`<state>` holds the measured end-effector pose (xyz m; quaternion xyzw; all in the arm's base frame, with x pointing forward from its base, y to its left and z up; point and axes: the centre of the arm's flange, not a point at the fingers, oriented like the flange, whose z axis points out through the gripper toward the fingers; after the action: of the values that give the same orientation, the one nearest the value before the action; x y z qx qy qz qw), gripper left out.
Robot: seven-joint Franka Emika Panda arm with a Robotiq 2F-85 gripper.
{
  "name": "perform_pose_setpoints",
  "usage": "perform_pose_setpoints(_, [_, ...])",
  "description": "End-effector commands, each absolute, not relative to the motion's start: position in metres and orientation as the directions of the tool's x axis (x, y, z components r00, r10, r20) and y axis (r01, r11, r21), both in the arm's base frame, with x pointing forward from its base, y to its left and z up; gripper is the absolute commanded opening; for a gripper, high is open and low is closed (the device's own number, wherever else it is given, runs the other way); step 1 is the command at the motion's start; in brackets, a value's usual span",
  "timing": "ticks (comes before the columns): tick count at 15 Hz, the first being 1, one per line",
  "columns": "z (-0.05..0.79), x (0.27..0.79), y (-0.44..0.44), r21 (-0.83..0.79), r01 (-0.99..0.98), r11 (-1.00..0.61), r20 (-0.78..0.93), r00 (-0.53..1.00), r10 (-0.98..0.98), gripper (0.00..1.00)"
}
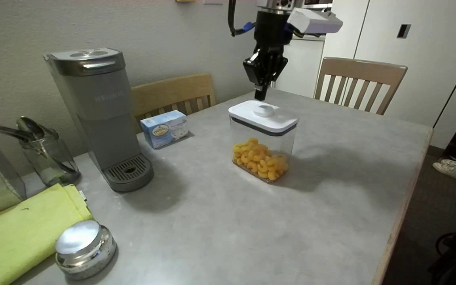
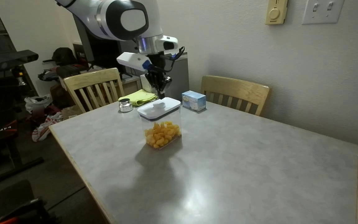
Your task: Pick the lid on the table and put it on the storage jar
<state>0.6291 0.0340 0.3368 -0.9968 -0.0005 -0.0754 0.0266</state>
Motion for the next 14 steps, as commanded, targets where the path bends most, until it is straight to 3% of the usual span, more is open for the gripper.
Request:
perform_pose_setpoints(1, [0.344,0.623,0.035,-0.037,-0.049,-0.998,0.111,0.992,-0.053,0.0])
perform_pose_setpoints(14, [0.31,0.625,0.034,-0.129,-0.126,-0.984,0.052,0.99,-0.134,0.0])
